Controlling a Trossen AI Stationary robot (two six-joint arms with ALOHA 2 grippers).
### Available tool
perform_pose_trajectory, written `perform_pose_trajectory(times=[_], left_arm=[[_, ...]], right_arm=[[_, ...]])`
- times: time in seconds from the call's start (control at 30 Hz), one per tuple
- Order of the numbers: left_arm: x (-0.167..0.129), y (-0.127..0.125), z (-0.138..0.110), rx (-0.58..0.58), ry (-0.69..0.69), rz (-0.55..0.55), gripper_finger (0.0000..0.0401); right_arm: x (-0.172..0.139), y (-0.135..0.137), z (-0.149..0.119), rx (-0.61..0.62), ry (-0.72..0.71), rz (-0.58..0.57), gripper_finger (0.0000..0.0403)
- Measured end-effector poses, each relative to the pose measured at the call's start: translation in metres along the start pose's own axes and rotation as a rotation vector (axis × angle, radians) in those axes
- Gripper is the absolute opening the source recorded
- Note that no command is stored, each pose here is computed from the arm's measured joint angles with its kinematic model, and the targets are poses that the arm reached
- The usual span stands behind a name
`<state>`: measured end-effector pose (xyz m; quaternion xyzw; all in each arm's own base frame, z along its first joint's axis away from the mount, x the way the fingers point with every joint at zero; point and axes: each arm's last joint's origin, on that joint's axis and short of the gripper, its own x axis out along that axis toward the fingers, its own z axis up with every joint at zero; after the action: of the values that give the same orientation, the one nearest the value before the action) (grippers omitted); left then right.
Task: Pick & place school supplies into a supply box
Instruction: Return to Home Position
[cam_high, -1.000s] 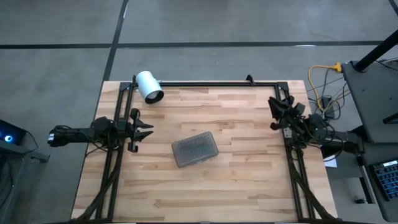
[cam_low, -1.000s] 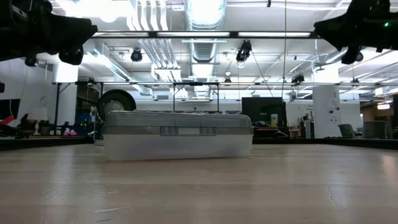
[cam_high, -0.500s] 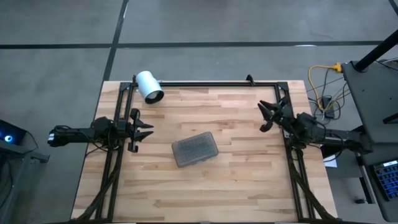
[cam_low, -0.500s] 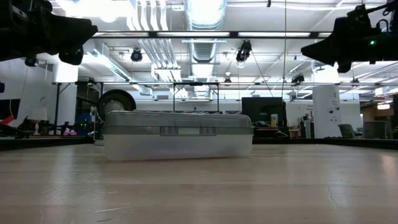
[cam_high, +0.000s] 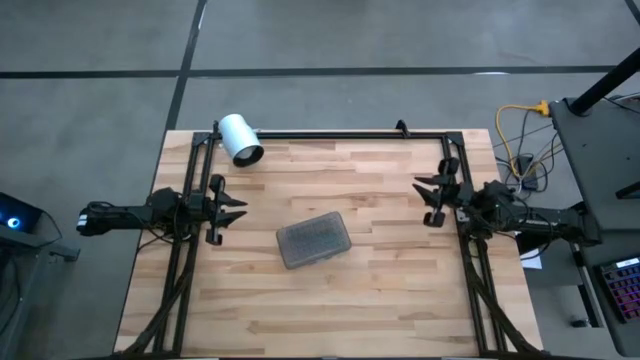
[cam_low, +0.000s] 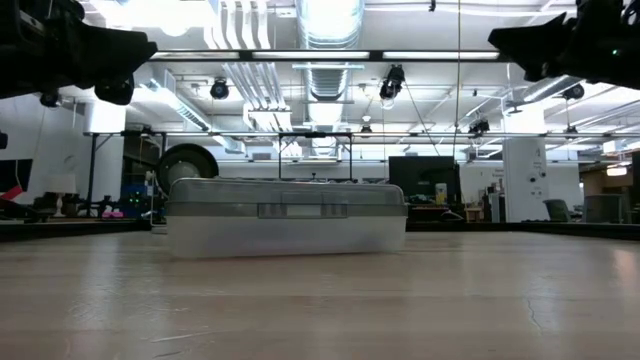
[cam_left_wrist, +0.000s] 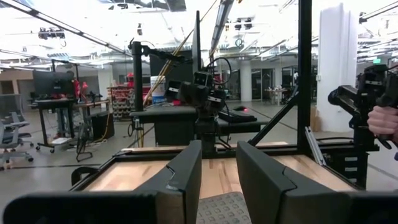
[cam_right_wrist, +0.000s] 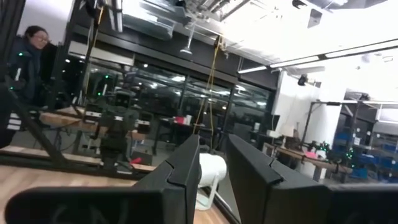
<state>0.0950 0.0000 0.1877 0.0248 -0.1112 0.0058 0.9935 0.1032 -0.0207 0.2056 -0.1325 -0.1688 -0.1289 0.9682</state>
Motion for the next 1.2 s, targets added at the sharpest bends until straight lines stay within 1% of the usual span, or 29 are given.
perform_pose_trajectory(times=[0.23,0.53,0.67,0.83,0.93,1.07,1.2], left_arm=[[0.000,0.000,0.000,0.000,0.000,-0.001,0.0086],[0.000,0.000,-0.001,-0.001,0.012,-0.001,0.0086],[0.000,0.000,-0.001,-0.001,0.010,-0.001,0.0086],[0.000,0.000,-0.001,-0.001,0.011,-0.001,0.0086],[0.000,0.000,-0.001,-0.001,0.012,-0.001,0.0086],[0.000,0.000,-0.001,-0.001,0.011,-0.001,0.0086],[0.000,0.000,-0.001,-0.001,0.011,-0.001,0.0086]], right_arm=[[-0.001,0.000,0.001,-0.005,-0.013,-0.003,0.0065],[-0.011,-0.003,0.010,-0.003,-0.096,-0.023,0.0076],[-0.015,-0.002,0.007,-0.015,-0.061,-0.023,0.0081],[-0.015,-0.005,0.000,-0.020,0.035,-0.148,0.0084],[-0.015,-0.004,-0.004,-0.025,0.077,-0.153,0.0082],[-0.016,-0.005,-0.004,-0.025,0.082,-0.161,0.0076],[-0.016,-0.004,-0.008,-0.046,0.121,-0.150,0.0069]])
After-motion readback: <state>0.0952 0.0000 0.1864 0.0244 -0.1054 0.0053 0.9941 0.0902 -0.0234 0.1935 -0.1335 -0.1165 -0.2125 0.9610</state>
